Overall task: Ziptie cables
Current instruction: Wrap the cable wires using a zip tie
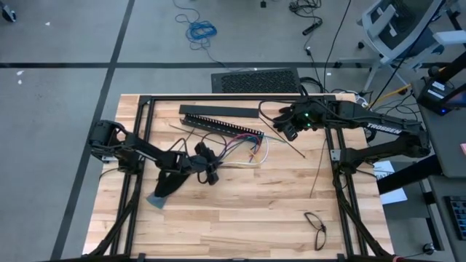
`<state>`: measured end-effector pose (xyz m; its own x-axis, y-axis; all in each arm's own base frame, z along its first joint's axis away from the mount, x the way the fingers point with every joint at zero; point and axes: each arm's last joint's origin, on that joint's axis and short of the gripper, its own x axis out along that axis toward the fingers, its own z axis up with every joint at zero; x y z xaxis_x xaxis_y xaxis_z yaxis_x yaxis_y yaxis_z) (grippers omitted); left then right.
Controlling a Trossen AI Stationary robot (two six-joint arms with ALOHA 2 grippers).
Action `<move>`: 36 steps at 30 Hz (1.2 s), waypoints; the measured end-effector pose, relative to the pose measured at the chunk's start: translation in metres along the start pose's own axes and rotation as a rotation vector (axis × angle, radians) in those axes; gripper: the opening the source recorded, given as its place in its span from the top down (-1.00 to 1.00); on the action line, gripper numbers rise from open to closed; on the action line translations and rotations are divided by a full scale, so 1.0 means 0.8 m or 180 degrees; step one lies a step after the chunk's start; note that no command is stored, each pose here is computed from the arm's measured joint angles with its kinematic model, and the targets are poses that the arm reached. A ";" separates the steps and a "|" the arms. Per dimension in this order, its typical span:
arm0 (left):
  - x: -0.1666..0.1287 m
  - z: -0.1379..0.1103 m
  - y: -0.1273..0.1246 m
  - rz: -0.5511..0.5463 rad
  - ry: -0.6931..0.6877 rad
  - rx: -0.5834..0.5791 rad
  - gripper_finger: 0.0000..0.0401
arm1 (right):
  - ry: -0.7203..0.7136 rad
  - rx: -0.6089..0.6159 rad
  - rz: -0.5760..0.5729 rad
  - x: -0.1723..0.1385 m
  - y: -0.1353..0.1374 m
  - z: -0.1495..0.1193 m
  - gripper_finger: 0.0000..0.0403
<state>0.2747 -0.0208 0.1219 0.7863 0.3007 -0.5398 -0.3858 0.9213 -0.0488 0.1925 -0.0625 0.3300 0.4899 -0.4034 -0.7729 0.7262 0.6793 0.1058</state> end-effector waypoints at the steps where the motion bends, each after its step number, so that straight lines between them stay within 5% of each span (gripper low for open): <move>1: 0.001 0.001 0.001 0.0009 -0.0015 -0.0015 0.45 | 0.0000 0.0000 0.0000 0.000 0.000 0.000 1.00; 8: 0.003 0.005 0.007 0.0053 -0.0061 -0.0040 0.30 | 0.0000 0.0000 0.0000 0.000 0.000 0.000 1.00; 36: 0.003 0.010 0.003 -0.0250 -0.0130 0.0099 0.29 | 0.0000 -0.0049 -0.0003 0.000 0.000 0.000 1.00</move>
<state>0.2794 -0.0164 0.1270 0.8328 0.2366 -0.5005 -0.3076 0.9494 -0.0630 0.1923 -0.0625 0.3300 0.4891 -0.4042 -0.7729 0.7193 0.6882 0.0953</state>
